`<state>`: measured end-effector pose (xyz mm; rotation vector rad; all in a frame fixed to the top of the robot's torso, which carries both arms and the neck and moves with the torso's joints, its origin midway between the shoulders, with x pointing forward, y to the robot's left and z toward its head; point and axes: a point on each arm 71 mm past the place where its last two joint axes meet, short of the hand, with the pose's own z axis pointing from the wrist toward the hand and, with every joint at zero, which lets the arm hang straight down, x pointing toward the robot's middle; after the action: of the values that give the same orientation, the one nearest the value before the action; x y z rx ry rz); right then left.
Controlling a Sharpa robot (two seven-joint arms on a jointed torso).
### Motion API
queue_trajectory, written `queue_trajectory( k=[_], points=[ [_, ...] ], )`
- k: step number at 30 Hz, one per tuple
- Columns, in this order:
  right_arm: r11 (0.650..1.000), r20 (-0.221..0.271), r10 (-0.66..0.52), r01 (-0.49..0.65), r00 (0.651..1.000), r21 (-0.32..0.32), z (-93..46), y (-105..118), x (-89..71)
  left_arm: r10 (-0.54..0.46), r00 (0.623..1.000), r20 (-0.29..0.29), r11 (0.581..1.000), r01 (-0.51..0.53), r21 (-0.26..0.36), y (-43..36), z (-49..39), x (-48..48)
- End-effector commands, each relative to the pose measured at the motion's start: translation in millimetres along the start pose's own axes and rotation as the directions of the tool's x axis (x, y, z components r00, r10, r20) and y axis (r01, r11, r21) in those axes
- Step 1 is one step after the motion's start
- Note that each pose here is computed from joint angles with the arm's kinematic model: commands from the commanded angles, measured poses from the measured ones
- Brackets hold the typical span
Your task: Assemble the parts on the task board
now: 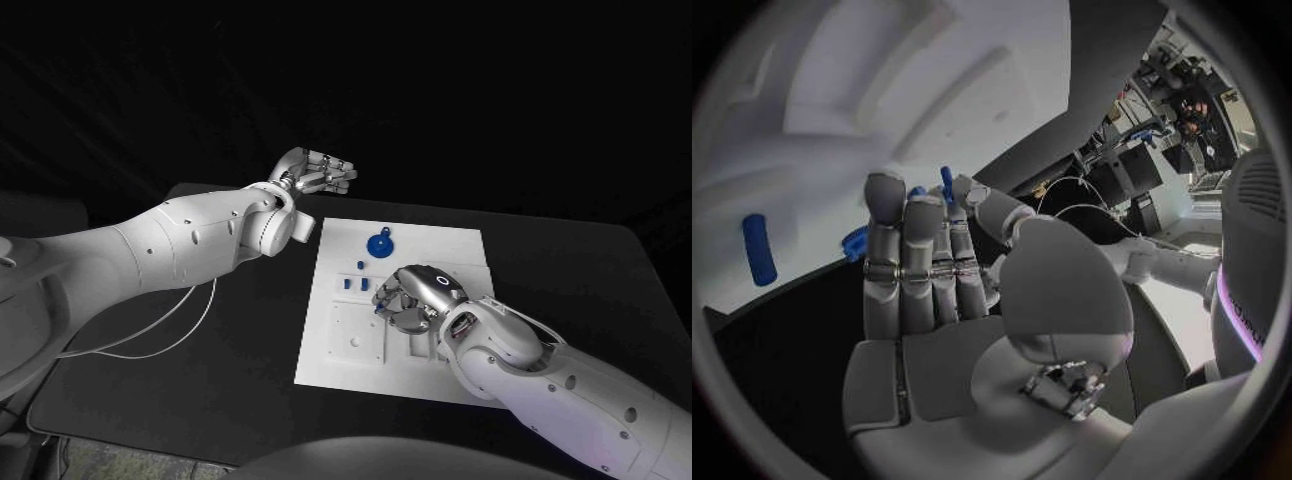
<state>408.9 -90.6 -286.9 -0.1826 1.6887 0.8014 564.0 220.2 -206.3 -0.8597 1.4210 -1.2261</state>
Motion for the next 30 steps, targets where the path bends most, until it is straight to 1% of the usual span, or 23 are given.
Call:
queue_trajectory(
  k=[1,5,11,30],
  points=[
    [0.999,-0.015,-0.044,0.044,0.999,0.004,-0.7,-1,5.9,0.009,1.000,-0.028,1.000,-0.008,0.012,-2.1,0.6,4.4],
    [0.999,-0.037,-0.050,0.050,0.998,0.000,-1.6,0,12.7,0.009,0.999,-0.032,1.000,-0.009,0.012,-2.4,1.0,6.1],
    [0.999,-0.054,-0.051,0.051,0.997,-0.006,-2.0,2,16.6,0.009,1.000,-0.029,1.000,-0.009,0.009,-2.2,1.7,6.2],
    [0.998,-0.053,-0.052,0.051,0.997,-0.021,-1.1,7,20.5,0.004,0.999,-0.033,1.000,-0.003,0.004,-1.6,1.7,5.6]
  ],
)
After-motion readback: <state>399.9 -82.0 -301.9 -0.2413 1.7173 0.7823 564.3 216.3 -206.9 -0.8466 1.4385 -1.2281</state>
